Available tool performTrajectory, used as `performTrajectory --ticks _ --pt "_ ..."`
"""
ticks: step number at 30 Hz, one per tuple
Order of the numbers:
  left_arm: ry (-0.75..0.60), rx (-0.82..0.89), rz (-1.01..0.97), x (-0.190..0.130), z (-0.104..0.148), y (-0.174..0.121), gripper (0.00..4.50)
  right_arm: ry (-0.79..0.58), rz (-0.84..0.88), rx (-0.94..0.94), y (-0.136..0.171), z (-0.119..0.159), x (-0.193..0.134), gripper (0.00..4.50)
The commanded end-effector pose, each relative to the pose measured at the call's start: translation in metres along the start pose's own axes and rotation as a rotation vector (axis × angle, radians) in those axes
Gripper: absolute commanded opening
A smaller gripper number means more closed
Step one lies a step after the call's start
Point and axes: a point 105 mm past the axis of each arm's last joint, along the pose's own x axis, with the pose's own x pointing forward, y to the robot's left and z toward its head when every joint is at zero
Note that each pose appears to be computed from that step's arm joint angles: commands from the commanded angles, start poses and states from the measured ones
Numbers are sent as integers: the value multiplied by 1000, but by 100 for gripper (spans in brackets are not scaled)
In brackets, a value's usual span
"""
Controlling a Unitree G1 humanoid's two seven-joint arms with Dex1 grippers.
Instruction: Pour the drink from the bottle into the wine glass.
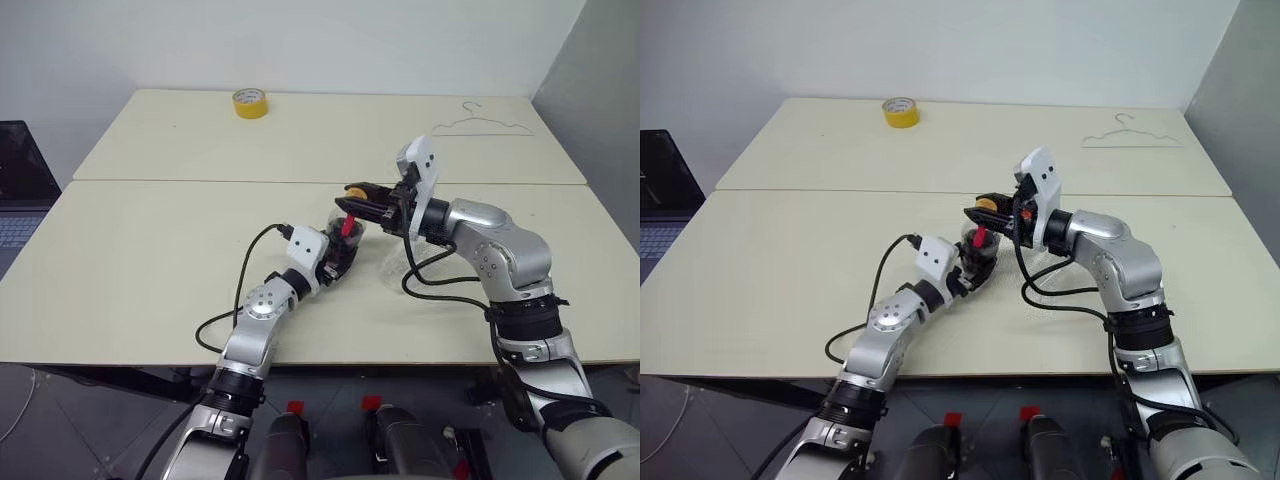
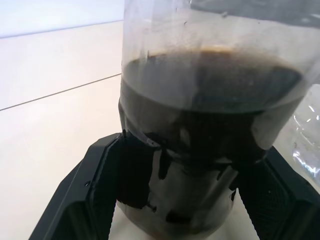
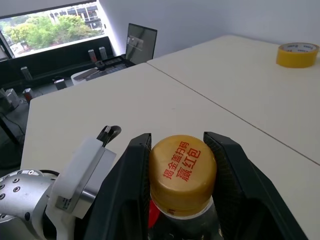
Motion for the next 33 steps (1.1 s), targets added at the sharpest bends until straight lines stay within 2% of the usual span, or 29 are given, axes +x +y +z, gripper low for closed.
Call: performTrajectory --ticks 1,11,14,20,29,33 --pt "8 -16 73 -4 -1 17 327 -95 192 -83 32 25 7 131" --pt "11 -17 70 -5 -2 16 327 -118 77 -24 21 24 17 131" --pt "12 -19 68 -5 -2 16 327 -150 102 -33 29 29 17 131" --pt "14 -21 60 -4 -2 14 327 -99 105 -56 29 24 17 131" --pt "16 -21 63 -4 -3 15 327 -105 111 -69 32 26 18 442" --pt "17 -21 65 -4 -3 15 327 -105 110 -75 32 27 18 447"
